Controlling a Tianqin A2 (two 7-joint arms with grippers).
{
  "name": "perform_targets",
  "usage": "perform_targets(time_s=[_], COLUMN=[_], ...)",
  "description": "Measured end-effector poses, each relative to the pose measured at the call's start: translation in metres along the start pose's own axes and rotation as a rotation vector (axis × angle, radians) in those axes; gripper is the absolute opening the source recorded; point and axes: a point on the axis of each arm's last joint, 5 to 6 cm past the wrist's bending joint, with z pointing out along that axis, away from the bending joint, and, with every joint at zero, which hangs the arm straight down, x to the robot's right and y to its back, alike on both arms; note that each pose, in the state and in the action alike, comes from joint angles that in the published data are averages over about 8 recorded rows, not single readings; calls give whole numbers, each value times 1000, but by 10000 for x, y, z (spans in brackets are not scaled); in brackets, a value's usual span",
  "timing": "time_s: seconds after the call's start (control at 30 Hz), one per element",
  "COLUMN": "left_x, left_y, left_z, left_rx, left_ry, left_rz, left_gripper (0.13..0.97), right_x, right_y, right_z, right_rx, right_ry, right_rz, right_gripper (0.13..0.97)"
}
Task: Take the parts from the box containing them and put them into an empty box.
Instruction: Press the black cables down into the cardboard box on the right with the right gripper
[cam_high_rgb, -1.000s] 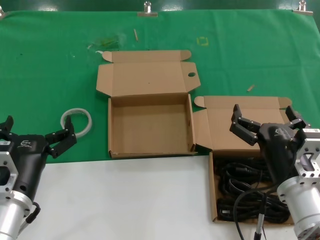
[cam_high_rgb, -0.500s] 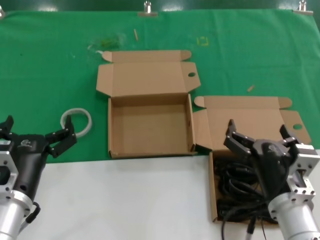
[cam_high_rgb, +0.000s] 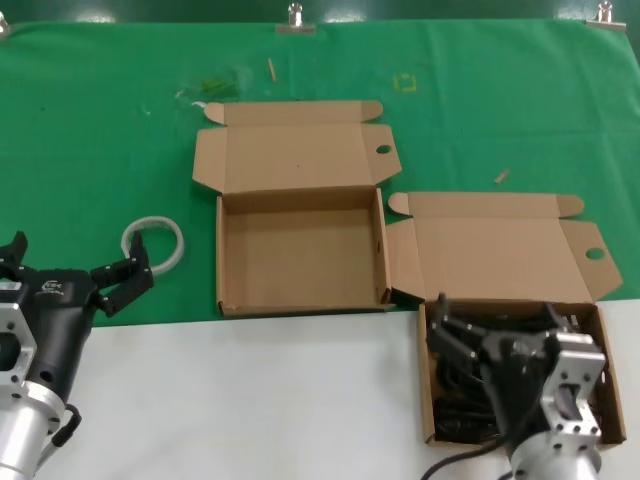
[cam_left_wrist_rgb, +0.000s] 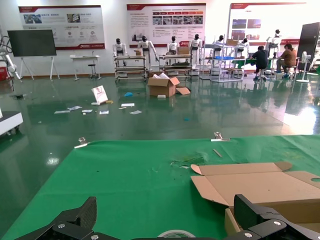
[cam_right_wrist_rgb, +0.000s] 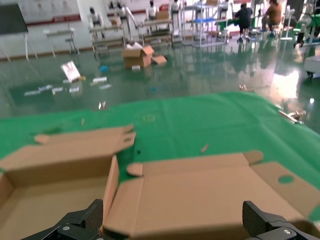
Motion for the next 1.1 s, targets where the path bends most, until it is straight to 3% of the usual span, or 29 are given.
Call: perform_targets(time_s=[0.57, 1.1], left_x=[0, 0], left_y=[0, 0], left_z=[0, 0], left_rx=[0, 0], left_ry=[0, 0], left_rz=[0, 0], left_gripper=[966, 966], right_x=[200, 8], right_y=[245, 252], right_z=[-300, -580], right_rx=[-80, -198], right_ry=[51, 95], right_rz=[-79, -104], right_gripper=[966, 966])
